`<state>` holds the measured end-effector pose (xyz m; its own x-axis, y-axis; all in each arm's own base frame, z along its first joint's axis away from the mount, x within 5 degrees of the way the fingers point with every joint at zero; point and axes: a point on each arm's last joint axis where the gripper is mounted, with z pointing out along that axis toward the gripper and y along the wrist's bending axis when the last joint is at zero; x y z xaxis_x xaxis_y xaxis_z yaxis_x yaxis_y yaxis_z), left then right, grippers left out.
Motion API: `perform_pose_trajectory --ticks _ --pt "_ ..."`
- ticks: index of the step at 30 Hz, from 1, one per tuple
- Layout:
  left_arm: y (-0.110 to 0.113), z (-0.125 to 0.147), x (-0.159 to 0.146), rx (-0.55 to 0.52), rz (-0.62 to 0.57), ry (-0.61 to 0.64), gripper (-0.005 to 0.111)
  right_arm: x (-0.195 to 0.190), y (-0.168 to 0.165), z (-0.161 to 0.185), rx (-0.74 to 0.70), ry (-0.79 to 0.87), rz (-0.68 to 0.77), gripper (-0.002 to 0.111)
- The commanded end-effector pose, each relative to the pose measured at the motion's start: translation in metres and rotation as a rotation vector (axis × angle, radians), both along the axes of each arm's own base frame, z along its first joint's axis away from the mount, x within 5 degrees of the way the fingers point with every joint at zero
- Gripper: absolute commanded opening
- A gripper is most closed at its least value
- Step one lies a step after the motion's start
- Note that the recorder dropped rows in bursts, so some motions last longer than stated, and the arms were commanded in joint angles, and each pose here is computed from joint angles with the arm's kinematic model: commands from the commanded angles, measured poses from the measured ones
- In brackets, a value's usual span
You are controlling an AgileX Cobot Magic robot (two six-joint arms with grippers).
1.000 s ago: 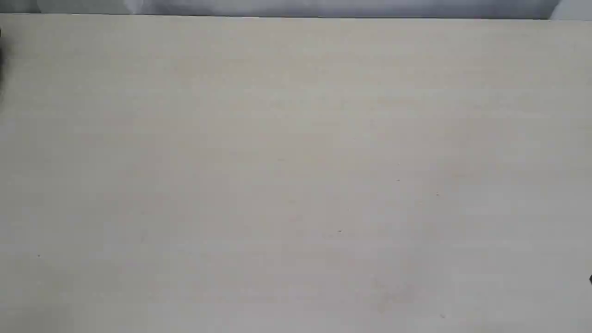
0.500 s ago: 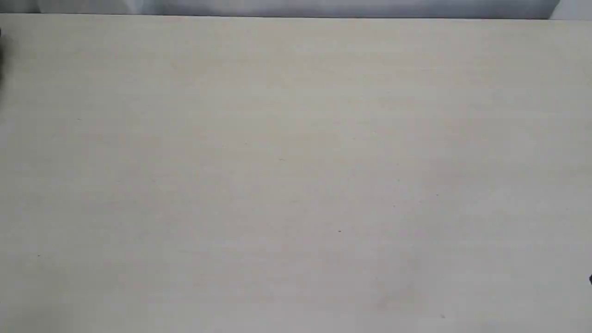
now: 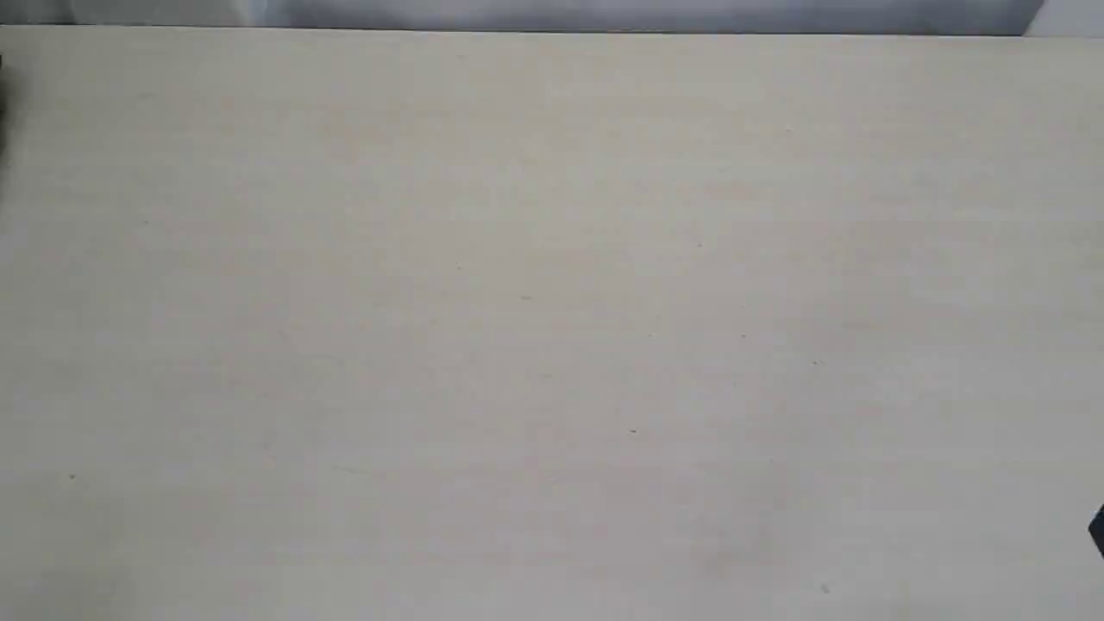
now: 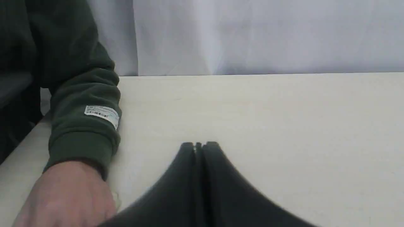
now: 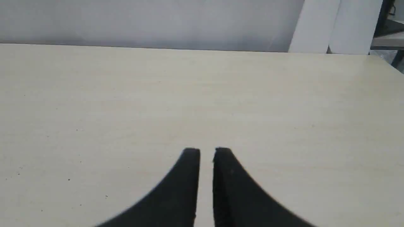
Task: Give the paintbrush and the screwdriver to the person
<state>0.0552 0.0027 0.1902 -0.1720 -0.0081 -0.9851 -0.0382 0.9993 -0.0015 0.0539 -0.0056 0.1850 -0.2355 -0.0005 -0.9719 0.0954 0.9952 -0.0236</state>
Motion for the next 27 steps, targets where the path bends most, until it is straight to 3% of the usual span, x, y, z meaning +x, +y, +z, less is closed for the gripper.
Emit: perform_pose_trajectory --ticks 1,27 --pt "-0.0006 0.0003 0.0001 -0.006 -0.009 -0.011 0.0 -0.0003 0.0006 -0.0012 -0.004 0.002 0.013 0.01" --pt "-0.0006 0.0005 0.0001 -0.004 -0.009 -0.013 0.0 -0.0001 0.0032 -0.0013 -0.007 0.003 0.062 0.01"
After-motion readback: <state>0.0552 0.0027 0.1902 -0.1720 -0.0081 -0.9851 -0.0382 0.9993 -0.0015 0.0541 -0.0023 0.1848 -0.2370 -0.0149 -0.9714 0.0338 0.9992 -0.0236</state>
